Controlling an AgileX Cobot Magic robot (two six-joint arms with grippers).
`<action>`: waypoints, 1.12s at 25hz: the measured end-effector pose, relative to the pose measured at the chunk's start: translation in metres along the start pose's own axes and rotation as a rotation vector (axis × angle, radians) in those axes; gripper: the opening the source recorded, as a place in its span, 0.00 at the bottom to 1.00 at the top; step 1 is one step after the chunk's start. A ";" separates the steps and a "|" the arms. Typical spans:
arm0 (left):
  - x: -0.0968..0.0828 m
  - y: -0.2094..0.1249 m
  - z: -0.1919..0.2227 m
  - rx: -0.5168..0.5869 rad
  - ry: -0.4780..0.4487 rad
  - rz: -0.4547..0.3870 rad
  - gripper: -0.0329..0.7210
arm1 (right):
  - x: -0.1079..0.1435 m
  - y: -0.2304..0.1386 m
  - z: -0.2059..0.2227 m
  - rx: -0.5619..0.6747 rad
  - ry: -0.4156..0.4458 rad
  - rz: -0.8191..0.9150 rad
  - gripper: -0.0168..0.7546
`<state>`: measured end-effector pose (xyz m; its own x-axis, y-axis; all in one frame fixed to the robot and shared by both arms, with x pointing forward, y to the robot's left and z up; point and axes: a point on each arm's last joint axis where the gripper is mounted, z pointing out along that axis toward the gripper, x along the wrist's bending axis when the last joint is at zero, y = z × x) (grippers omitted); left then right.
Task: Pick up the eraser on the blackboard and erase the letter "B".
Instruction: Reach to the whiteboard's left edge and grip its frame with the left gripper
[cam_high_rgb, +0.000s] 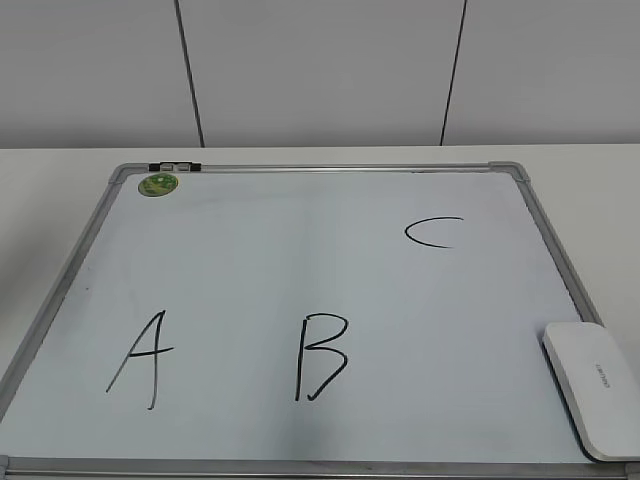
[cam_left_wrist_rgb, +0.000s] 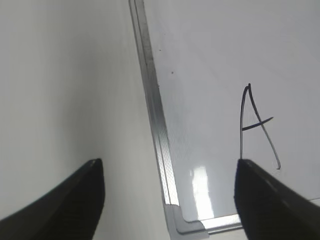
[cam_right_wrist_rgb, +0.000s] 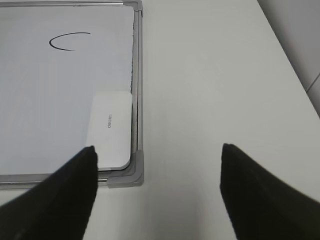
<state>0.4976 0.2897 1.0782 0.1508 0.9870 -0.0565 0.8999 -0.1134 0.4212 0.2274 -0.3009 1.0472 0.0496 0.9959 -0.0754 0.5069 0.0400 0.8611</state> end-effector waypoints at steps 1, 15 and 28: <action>0.001 0.006 0.007 0.012 -0.004 0.001 0.82 | 0.000 0.000 0.000 0.000 0.000 0.000 0.78; 0.017 0.045 0.116 0.234 -0.040 -0.017 0.67 | 0.000 0.000 0.000 0.000 0.000 0.000 0.78; 0.025 0.063 0.167 0.295 -0.046 -0.026 0.55 | 0.000 0.000 0.000 0.000 0.000 0.000 0.78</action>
<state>0.6259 0.2886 0.9520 0.1381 0.9845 -0.1078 0.9828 -0.1227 0.1380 0.2274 -0.3009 1.0472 0.0496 0.9959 -0.0754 0.5069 0.0400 0.8611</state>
